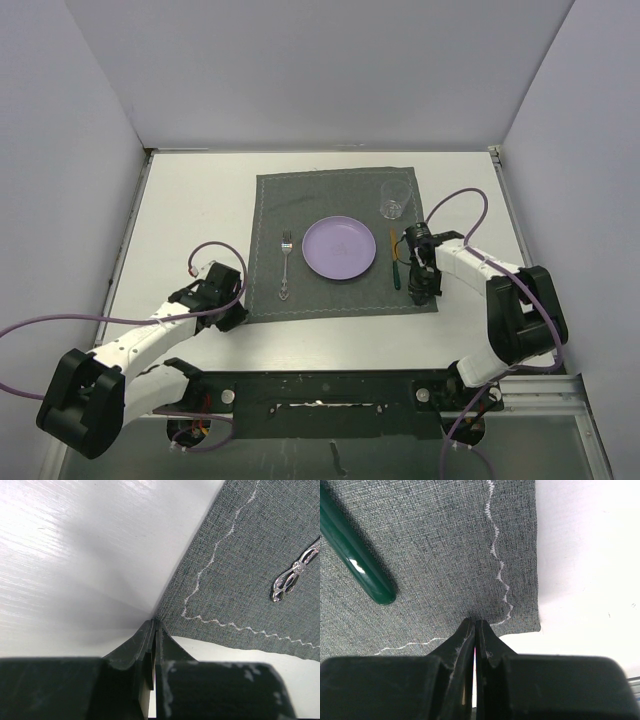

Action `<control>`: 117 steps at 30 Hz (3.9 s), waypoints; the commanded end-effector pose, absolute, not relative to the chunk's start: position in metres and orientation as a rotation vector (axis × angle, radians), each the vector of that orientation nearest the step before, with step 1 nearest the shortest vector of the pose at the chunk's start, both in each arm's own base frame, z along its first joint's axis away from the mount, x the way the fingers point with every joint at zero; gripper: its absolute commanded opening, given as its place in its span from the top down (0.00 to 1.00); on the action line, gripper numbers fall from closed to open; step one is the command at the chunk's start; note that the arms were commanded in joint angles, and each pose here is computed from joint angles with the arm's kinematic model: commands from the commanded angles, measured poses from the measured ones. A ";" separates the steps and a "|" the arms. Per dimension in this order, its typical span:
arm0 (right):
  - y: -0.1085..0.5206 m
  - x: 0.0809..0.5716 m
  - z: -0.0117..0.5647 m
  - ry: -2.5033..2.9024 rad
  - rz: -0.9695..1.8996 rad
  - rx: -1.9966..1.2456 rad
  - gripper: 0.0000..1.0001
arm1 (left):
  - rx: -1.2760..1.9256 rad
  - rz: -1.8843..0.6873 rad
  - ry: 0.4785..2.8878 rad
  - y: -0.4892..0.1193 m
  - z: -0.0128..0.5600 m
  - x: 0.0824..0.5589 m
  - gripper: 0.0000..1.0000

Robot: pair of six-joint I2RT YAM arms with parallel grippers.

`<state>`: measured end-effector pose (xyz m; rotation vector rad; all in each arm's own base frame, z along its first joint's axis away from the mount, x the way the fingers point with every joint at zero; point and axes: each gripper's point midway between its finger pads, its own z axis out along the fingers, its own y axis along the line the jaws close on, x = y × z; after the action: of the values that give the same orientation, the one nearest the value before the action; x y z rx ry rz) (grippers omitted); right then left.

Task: Set the dinner table for one person
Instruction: Adjust the napkin at the center of the board.

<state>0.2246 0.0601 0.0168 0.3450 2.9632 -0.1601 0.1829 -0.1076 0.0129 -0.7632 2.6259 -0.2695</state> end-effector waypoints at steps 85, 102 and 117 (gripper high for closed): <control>0.065 0.226 0.046 2.906 -0.033 0.224 1.00 | -0.298 -0.722 2.100 -0.173 0.078 0.609 1.00; 0.063 0.228 0.050 2.905 -0.037 0.224 1.00 | -0.405 -0.638 2.216 -0.163 0.041 0.613 1.00; 0.058 0.229 0.051 2.911 -0.048 0.240 1.00 | -0.424 -0.617 2.251 -0.162 0.028 0.620 1.00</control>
<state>0.2177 0.0577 0.0426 0.2433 2.9374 -0.0552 0.6083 -0.1676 0.0253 -0.4100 2.2722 -0.6340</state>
